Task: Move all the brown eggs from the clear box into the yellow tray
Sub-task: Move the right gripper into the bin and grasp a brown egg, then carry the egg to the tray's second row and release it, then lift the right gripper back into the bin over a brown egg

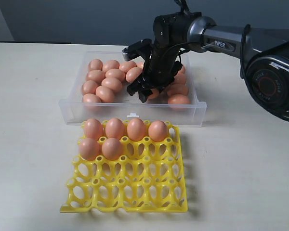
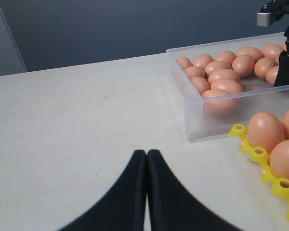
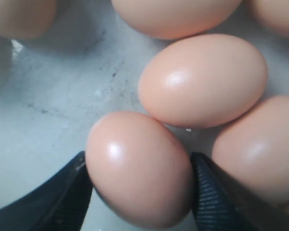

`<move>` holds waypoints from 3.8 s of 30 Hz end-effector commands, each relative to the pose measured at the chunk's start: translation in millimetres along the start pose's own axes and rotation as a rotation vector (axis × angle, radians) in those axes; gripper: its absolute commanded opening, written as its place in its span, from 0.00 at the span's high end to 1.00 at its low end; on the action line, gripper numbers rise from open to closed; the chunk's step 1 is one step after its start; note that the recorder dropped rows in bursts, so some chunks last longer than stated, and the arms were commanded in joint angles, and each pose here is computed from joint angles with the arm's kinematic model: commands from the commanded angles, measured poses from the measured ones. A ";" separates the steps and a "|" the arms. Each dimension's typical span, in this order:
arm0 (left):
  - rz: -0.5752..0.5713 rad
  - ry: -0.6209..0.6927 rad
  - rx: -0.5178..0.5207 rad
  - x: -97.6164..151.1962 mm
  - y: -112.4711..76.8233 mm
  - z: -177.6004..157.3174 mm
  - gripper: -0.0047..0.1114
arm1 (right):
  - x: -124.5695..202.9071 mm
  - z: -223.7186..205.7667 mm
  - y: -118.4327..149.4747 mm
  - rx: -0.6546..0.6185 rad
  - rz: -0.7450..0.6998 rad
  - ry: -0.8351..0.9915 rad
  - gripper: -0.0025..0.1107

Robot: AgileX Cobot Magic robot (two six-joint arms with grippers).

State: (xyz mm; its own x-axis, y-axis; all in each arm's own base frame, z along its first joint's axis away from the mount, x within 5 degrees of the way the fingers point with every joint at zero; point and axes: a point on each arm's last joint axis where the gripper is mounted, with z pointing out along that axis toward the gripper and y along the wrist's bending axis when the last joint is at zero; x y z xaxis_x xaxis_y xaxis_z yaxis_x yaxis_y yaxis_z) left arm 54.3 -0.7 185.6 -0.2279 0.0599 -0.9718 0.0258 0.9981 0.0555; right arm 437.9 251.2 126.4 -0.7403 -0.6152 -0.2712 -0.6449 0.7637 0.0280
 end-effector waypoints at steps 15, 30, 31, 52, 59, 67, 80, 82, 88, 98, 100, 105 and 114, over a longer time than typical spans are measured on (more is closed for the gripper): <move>-0.001 -0.011 -0.005 0.1 0.2 0.0 0.96 | -33.9 -106.9 52.1 -0.223 0.159 -0.576 0.98; -0.001 -0.011 -0.005 0.1 0.2 0.0 0.96 | 160.3 -119.7 148.9 -0.100 0.341 -1.090 0.98; -0.001 -0.011 -0.005 0.1 0.2 0.0 0.96 | 163.1 -116.4 156.2 -0.124 0.316 -1.064 0.98; -0.001 -0.011 -0.005 0.1 0.2 0.0 0.96 | 186.2 -69.0 160.1 -0.114 0.391 -0.811 0.79; -0.001 -0.011 -0.005 0.1 0.2 0.0 0.96 | 200.2 -64.7 168.1 -0.130 0.358 -0.787 0.79; -0.001 -0.011 -0.005 0.1 0.2 0.0 0.96 | 201.0 -63.7 168.7 -0.133 0.344 -0.771 0.76; -0.001 -0.011 -0.005 0.1 0.2 0.0 0.96 | 202.3 -62.5 168.0 -0.132 0.371 -0.751 0.54; -0.001 -0.011 -0.005 0.1 0.2 0.0 0.96 | 202.5 -62.3 168.4 -0.134 0.364 -0.748 0.52; -0.001 -0.011 -0.005 0.1 0.2 0.0 0.96 | 203.2 -61.7 168.0 -0.132 0.376 -0.738 0.31; -0.001 -0.011 -0.005 0.1 0.2 0.0 0.96 | 194.2 -74.8 165.0 -0.132 0.396 -0.871 0.31; -0.001 -0.011 -0.005 0.1 0.2 0.0 0.96 | 189.0 -83.8 160.7 -0.123 0.457 -0.913 0.31; -0.001 -0.011 -0.005 0.1 0.2 0.0 0.96 | 162.6 -96.0 131.6 -0.020 0.557 -0.902 0.37; -0.001 -0.011 -0.005 0.1 0.2 0.0 0.96 | 83.3 -129.9 54.2 -0.075 0.546 -0.767 0.40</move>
State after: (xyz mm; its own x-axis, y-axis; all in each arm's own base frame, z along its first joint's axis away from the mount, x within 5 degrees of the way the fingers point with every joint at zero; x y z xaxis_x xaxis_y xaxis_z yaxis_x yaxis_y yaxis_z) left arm 54.3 -0.7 185.6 -0.2279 0.0599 -0.9718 0.0258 0.9981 0.0555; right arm 289.2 222.5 214.6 -0.6235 0.1403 -0.7692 -0.2689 0.8852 0.3795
